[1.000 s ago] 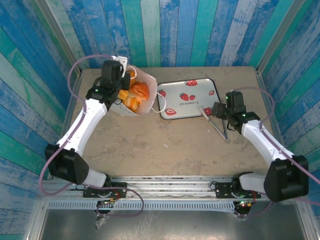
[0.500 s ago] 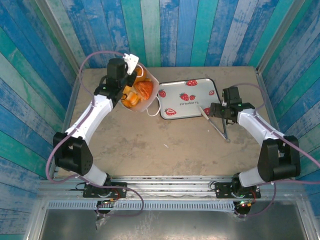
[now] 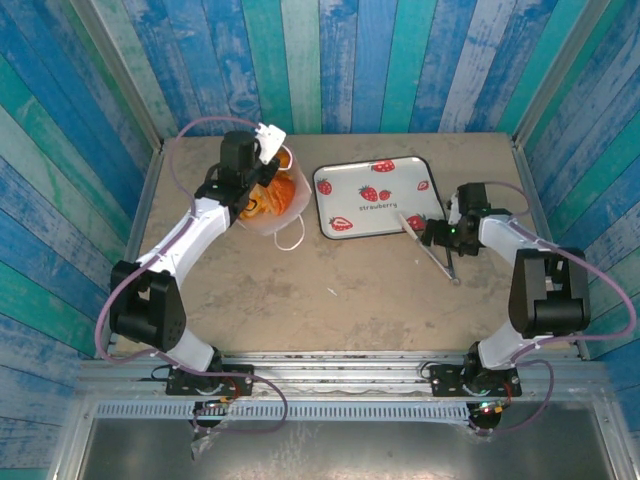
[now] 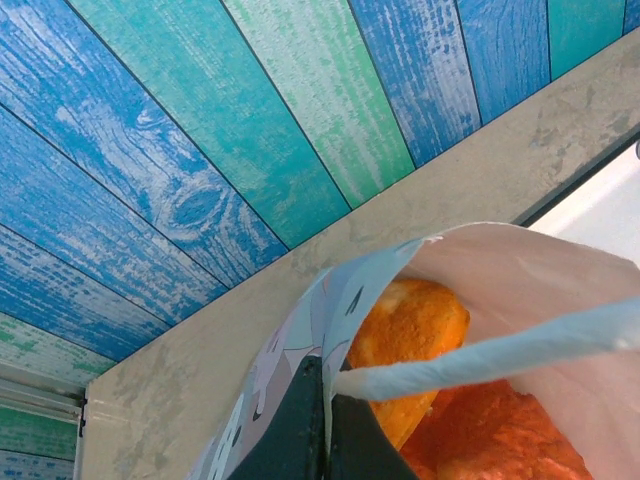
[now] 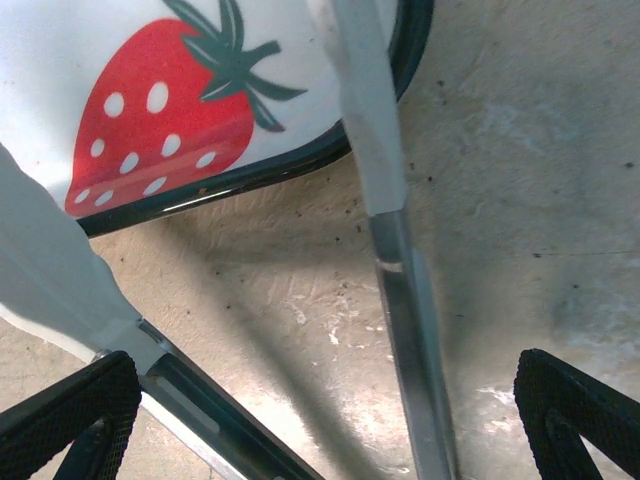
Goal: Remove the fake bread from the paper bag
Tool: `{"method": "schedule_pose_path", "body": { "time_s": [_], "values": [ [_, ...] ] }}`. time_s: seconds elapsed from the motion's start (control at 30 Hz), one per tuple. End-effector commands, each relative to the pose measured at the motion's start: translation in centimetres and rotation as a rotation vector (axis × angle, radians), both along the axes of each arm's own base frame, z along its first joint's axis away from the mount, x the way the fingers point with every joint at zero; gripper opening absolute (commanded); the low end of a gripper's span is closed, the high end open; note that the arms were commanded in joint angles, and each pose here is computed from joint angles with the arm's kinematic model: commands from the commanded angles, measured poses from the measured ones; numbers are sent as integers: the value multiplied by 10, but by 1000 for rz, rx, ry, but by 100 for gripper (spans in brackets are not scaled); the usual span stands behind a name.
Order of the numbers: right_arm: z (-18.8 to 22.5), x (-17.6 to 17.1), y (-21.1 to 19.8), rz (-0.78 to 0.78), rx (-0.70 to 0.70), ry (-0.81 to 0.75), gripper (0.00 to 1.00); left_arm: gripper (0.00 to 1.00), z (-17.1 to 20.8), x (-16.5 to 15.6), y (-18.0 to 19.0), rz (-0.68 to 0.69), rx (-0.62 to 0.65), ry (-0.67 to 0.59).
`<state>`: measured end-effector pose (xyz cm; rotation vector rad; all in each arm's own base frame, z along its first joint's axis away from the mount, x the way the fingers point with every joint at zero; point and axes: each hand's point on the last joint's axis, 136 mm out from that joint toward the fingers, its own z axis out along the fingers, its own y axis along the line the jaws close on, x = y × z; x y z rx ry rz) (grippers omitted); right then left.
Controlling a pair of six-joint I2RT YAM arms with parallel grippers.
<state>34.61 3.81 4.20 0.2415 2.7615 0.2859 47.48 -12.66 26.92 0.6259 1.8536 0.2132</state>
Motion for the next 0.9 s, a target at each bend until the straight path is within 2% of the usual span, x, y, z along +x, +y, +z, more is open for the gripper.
{"method": "schedule_pose_path", "body": {
  "time_s": [0.0,0.3,0.57,0.8,0.87],
  "values": [
    [-7,-6,11,47,52,19,100,0,53,-11,1,-8,-49,-132],
    [-12,-18,29,99,87,35,100,0,54,-9,-2,-11,-53,-129],
    [-22,-34,19,72,-56,99,100,0,61,-11,-5,-28,-70,-145],
    [-20,-42,20,59,-80,127,100,0,64,-13,-6,-34,-80,-155],
    [-19,-41,23,75,-82,121,97,0,65,-14,-5,-31,-78,-157]
  ]
}}
